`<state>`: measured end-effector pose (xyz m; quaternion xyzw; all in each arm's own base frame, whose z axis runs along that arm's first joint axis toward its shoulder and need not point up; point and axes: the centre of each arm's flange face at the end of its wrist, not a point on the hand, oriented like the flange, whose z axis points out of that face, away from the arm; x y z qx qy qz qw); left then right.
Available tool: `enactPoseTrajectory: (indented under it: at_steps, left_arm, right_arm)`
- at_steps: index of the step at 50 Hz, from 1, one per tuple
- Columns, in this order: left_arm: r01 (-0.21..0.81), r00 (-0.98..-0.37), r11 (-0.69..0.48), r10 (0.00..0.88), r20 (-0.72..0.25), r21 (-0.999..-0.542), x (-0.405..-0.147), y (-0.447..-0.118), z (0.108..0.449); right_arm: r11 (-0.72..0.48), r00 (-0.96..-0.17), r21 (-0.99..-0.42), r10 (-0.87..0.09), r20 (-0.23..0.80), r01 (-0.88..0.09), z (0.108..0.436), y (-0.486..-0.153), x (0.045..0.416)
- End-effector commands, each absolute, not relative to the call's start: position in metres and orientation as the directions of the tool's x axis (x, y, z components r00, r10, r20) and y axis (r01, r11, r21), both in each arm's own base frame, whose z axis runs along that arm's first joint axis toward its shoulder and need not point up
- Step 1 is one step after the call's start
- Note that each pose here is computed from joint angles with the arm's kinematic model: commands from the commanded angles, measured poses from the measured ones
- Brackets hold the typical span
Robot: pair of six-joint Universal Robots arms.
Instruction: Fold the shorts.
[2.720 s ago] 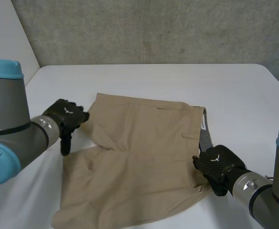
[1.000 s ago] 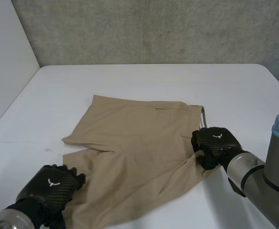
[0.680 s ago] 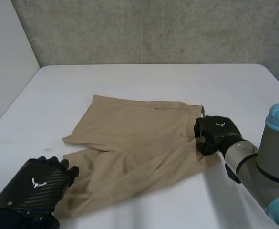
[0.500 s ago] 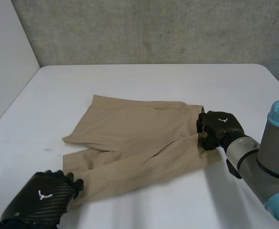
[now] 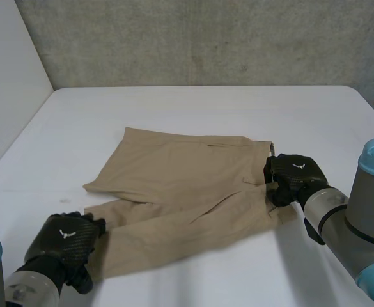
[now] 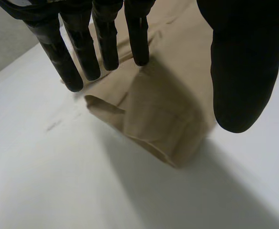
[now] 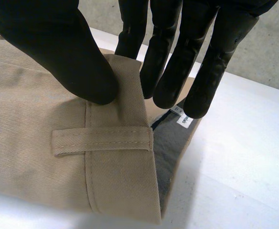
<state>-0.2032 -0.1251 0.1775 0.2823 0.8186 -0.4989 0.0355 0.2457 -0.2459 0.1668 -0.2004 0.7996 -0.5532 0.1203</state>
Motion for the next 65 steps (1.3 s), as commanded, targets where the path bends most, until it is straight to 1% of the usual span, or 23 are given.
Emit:
enactPoseTrajectory:
  at_steps: [1, 10, 18, 21, 25, 27, 29, 30, 31, 33, 34, 35, 36, 38, 40, 41, 47, 52, 55, 60, 62, 63, 65]
  left_arm:
    - [0.491, -0.843, 0.335, 0.416, -0.341, -0.804, -0.203, -0.128, 0.179]
    - [0.494, -0.843, 0.343, 0.413, -0.344, -0.799, -0.206, -0.136, 0.169]
    - [0.521, -0.834, 0.4, 0.428, -0.349, -0.754, -0.207, -0.143, 0.148]
    - [0.526, -0.831, 0.409, 0.432, -0.349, -0.745, -0.208, -0.144, 0.143]
    - [0.507, -0.842, 0.377, 0.411, -0.35, -0.775, -0.211, -0.151, 0.145]
    - [0.481, -0.853, 0.321, 0.388, -0.35, -0.816, -0.213, -0.154, 0.155]
    - [0.453, -0.863, 0.26, 0.368, -0.346, -0.853, -0.214, -0.154, 0.173]
    - [0.424, -0.873, 0.194, 0.346, -0.342, -0.885, -0.213, -0.151, 0.194]
    - [0.413, -0.876, 0.165, 0.341, -0.341, -0.896, -0.213, -0.149, 0.203]
    - [0.391, -0.881, 0.105, 0.329, -0.339, -0.914, -0.211, -0.145, 0.222]
    - [0.376, -0.886, 0.056, 0.315, -0.341, -0.925, -0.208, -0.14, 0.239]
    - [0.371, -0.888, 0.037, 0.308, -0.343, -0.928, -0.207, -0.138, 0.246]
    - [0.368, -0.888, 0.018, 0.303, -0.346, -0.93, -0.205, -0.135, 0.253]
    - [0.366, -0.886, -0.016, 0.299, -0.354, -0.93, -0.2, -0.126, 0.269]
    - [0.376, -0.877, -0.018, 0.317, -0.362, -0.926, -0.198, -0.119, 0.274]
    - [0.383, -0.87, -0.016, 0.33, -0.367, -0.924, -0.197, -0.116, 0.275]
    - [0.402, -0.833, 0.0, 0.415, -0.366, -0.916, -0.19, -0.089, 0.284]
    - [0.409, -0.82, 0.018, 0.445, -0.359, -0.912, -0.184, -0.074, 0.284]
    - [0.414, -0.813, 0.03, 0.461, -0.355, -0.91, -0.182, -0.069, 0.282]
    - [0.429, -0.789, 0.054, 0.508, -0.345, -0.902, -0.186, -0.07, 0.269]
    - [0.432, -0.787, 0.064, 0.514, -0.341, -0.9, -0.189, -0.075, 0.264]
    - [0.437, -0.785, 0.074, 0.518, -0.341, -0.896, -0.192, -0.079, 0.26]
    - [0.446, -0.783, 0.09, 0.521, -0.339, -0.891, -0.2, -0.094, 0.25]
  right_arm:
    - [0.304, -0.888, -0.933, -0.459, 0.035, -0.194, 0.167, -0.245, 0.247]
    - [0.303, -0.886, -0.933, -0.463, 0.036, -0.196, 0.166, -0.244, 0.248]
    - [0.304, -0.887, -0.932, -0.461, 0.036, -0.196, 0.166, -0.244, 0.247]
    - [0.303, -0.887, -0.933, -0.461, 0.036, -0.196, 0.166, -0.244, 0.247]
    - [0.299, -0.887, -0.933, -0.459, 0.043, -0.2, 0.167, -0.245, 0.246]
    - [0.299, -0.886, -0.933, -0.462, 0.043, -0.201, 0.167, -0.244, 0.246]
    - [0.282, -0.874, -0.933, -0.482, 0.064, -0.224, 0.172, -0.24, 0.247]
    - [0.272, -0.869, -0.932, -0.489, 0.078, -0.237, 0.175, -0.238, 0.247]
    - [0.258, -0.864, -0.932, -0.495, 0.099, -0.254, 0.178, -0.237, 0.247]
    - [0.221, -0.832, -0.912, -0.522, 0.188, -0.345, 0.186, -0.226, 0.243]
    - [0.202, -0.816, -0.902, -0.532, 0.226, -0.382, 0.191, -0.221, 0.241]
    - [0.179, -0.798, -0.891, -0.54, 0.266, -0.417, 0.196, -0.217, 0.239]
    - [0.134, -0.763, -0.862, -0.544, 0.349, -0.489, 0.205, -0.209, 0.232]
    - [0.095, -0.728, -0.833, -0.548, 0.413, -0.545, 0.216, -0.2, 0.228]
    - [0.05, -0.678, -0.794, -0.555, 0.482, -0.605, 0.228, -0.185, 0.222]
    - [0.041, -0.67, -0.788, -0.555, 0.493, -0.614, 0.232, -0.18, 0.22]
    - [0.031, -0.646, -0.772, -0.569, 0.509, -0.635, 0.257, -0.148, 0.208]
    - [0.06, -0.584, -0.711, -0.62, 0.523, -0.7, 0.263, -0.126, 0.198]
    - [0.057, -0.579, -0.708, -0.623, 0.526, -0.704, 0.267, -0.126, 0.195]
    - [0.041, -0.578, -0.729, -0.64, 0.507, -0.684, 0.267, -0.133, 0.196]
    - [0.031, -0.585, -0.744, -0.639, 0.499, -0.668, 0.267, -0.14, 0.196]
    - [0.035, -0.594, -0.751, -0.637, 0.491, -0.659, 0.263, -0.151, 0.197]
    - [0.043, -0.604, -0.758, -0.634, 0.483, -0.651, 0.256, -0.165, 0.198]
